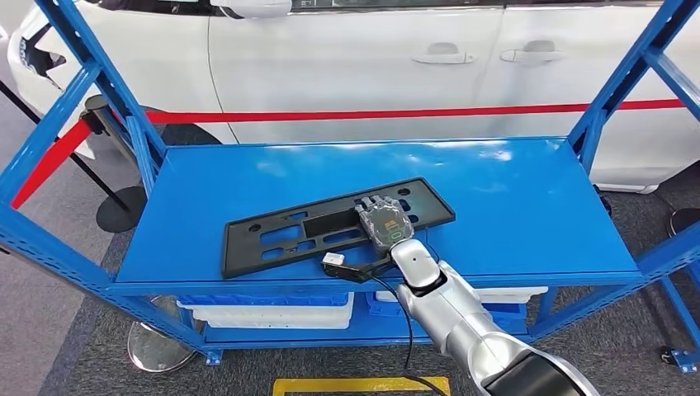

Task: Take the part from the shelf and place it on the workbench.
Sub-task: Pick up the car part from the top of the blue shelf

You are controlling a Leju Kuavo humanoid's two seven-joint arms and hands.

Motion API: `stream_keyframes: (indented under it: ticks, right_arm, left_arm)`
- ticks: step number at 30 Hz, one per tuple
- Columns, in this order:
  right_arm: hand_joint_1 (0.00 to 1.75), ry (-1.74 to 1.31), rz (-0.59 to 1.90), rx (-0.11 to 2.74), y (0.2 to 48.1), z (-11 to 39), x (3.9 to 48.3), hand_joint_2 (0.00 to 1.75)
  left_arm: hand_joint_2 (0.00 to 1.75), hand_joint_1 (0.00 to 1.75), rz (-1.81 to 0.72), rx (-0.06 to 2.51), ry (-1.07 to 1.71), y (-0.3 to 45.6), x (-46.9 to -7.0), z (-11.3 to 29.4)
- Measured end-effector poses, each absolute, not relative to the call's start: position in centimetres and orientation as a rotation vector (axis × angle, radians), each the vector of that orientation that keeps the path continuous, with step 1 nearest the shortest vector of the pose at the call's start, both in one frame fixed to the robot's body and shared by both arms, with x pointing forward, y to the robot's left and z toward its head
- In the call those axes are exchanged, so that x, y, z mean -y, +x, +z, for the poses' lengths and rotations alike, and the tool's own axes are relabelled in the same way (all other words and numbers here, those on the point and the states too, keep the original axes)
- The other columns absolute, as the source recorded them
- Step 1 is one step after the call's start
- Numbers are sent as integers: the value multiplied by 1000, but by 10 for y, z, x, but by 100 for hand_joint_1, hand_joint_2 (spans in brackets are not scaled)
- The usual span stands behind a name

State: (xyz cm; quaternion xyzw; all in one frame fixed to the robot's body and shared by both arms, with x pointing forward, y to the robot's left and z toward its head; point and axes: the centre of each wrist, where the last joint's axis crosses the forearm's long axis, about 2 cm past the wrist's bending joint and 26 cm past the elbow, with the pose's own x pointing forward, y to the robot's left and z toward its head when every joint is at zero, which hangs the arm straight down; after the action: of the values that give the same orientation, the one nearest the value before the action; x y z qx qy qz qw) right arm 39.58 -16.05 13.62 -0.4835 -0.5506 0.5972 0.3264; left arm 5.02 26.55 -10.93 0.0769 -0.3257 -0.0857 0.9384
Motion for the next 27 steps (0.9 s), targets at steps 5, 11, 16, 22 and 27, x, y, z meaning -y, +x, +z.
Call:
stream_keyframes:
  ticks: [5, 11, 16, 22, 27]
  right_arm:
    - [175, -1249, 1568, 1425, 396, 132, 163, 175]
    - [175, -1244, 1559, 1411, 398, 132, 166, 175]
    - [175, -1241, 1557, 1394, 398, 129, 170, 175]
    - [175, -1236, 1555, 1376, 398, 126, 175, 175]
    - [175, -1207, 1530, 1436, 396, 125, 175, 175]
  left_arm:
    - [0, 0, -171, 658, 159, 48, -266, -110]
    - [0, 0, -165, 660, 160, 50, -266, -109]
    - [0, 0, -163, 660, 159, 50, -266, -109]
    - [0, 0, -161, 657, 149, 48, -264, -110]
    - [0, 0, -154, 660, 142, 50, -261, -109]
